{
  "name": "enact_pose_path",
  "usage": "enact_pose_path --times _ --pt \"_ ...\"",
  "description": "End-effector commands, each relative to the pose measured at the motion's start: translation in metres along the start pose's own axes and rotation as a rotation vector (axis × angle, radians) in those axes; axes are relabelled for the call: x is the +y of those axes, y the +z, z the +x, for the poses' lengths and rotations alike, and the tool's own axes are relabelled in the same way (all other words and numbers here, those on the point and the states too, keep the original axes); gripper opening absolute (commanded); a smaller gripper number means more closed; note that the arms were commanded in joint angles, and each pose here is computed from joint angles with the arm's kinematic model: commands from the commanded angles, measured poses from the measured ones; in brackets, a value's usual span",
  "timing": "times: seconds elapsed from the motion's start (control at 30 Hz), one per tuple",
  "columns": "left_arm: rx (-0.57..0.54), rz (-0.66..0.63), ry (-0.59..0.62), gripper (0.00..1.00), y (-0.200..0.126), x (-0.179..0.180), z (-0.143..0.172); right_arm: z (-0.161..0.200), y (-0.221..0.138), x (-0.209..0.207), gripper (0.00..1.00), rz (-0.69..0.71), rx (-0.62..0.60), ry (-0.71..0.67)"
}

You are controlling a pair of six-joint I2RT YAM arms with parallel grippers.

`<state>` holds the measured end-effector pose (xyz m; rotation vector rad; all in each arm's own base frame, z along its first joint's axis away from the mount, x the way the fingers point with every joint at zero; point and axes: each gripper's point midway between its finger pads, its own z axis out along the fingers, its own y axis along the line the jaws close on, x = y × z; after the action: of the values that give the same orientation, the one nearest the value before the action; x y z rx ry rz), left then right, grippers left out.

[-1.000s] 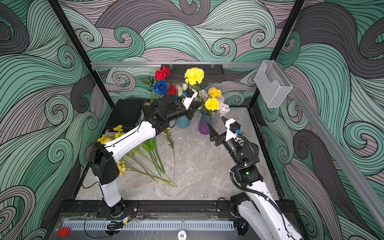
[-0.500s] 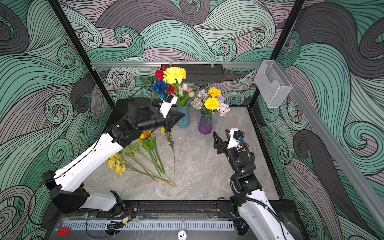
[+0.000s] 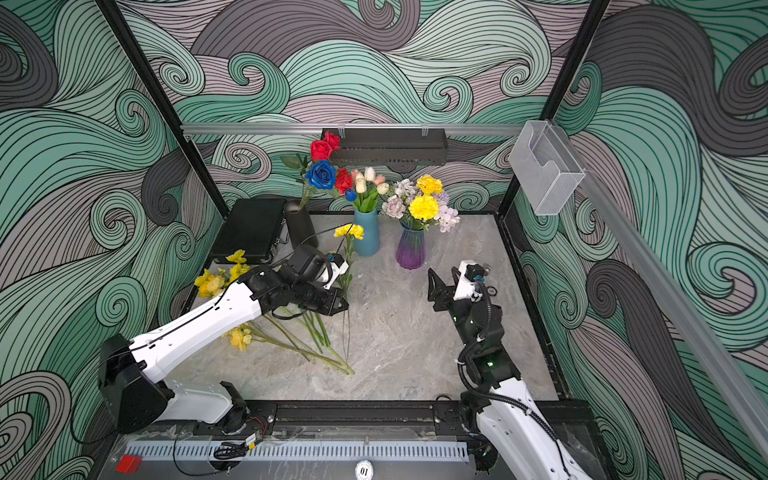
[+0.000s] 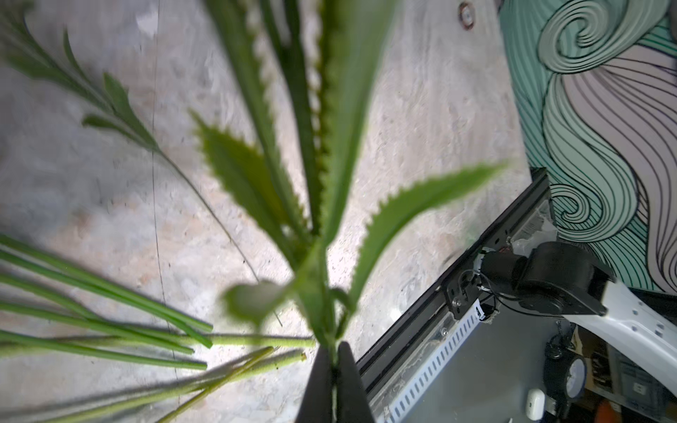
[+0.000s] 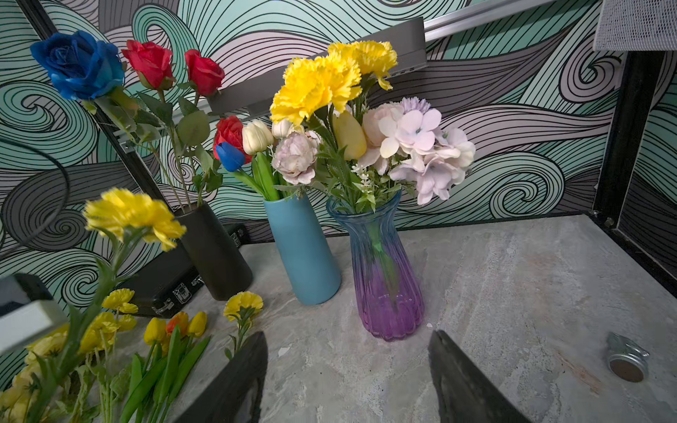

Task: Pick out yellow flowers from the vase
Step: Pick up the flower from the vase, then place the flower at the center of the board.

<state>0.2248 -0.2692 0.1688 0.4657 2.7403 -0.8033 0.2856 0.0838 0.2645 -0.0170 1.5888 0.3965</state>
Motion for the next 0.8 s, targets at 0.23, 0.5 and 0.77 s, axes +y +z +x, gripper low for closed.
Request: enact_pose_path --times 0.23,0.5,0.77 --pt "0.115 -0.019 -0.3 0.0 0.034 0.06 0.001 -0.007 0.002 -0.002 0.69 0.015 -0.016 0.028" --pt "0.153 -0.04 -0.393 0.0 0.056 0.098 -0.008 -0.006 0.004 -0.004 0.68 0.03 0.0 0.024" --pt "0.145 -0.037 -0.406 0.02 0.076 0.115 -0.02 -0.005 0.006 -0.004 0.68 0.032 0.012 0.018"
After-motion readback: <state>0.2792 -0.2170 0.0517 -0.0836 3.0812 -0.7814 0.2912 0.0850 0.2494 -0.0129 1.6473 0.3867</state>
